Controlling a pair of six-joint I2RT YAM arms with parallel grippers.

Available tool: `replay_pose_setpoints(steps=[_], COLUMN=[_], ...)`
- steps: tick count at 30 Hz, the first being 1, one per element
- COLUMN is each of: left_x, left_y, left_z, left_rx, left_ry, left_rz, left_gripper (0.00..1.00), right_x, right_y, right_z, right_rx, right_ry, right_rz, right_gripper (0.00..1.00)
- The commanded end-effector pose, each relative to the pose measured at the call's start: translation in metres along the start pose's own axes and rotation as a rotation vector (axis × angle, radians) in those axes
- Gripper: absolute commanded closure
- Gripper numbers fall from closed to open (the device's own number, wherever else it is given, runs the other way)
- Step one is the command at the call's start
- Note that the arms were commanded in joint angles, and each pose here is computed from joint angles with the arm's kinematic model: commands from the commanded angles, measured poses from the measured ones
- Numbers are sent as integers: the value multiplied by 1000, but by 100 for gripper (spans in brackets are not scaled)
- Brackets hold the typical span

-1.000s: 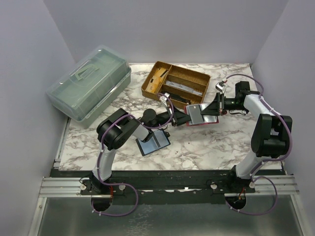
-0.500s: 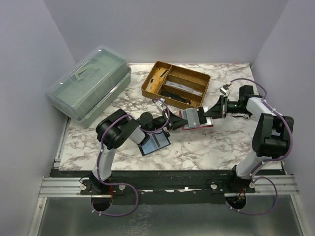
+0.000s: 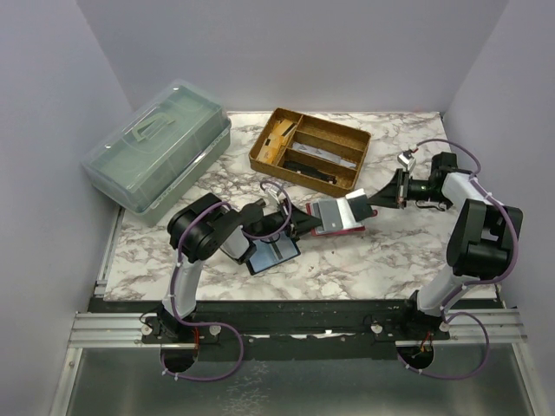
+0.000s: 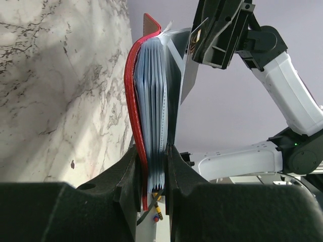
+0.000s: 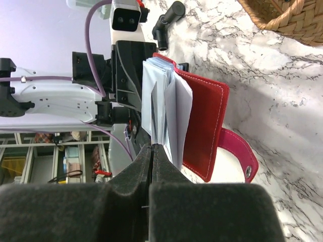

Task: Take the credit cards out of the card holder
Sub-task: Remove the credit card from the card holder, then place the credit card in the storage box.

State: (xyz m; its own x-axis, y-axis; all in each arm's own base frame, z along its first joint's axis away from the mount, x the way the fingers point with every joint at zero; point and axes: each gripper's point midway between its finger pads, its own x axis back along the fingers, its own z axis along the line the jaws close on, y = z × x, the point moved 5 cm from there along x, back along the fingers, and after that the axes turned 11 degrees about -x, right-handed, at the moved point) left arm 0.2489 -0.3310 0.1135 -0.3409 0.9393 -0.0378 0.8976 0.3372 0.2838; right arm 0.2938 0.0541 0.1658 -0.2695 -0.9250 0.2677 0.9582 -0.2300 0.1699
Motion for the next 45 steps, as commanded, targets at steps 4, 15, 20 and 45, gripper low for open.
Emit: replay_pose_setpoints(steps=[4, 15, 20, 45], left_x=[6, 16, 16, 18], left_y=[2, -9, -10, -12], left_z=[-8, 10, 13, 17], left_rx=[-84, -51, -45, -33], left_ry=[-91, -27, -15, -2], left_rz=[-48, -36, -29, 3], left_gripper=[86, 86, 86, 86], right_x=[3, 3, -5, -127], right_y=[-3, 34, 69, 155], right_z=[-2, 6, -2, -39], right_rx=[15, 75, 121, 504], right_ry=[-15, 22, -1, -145], right_rz=[0, 2, 14, 253], right_gripper=[100, 100, 100, 100])
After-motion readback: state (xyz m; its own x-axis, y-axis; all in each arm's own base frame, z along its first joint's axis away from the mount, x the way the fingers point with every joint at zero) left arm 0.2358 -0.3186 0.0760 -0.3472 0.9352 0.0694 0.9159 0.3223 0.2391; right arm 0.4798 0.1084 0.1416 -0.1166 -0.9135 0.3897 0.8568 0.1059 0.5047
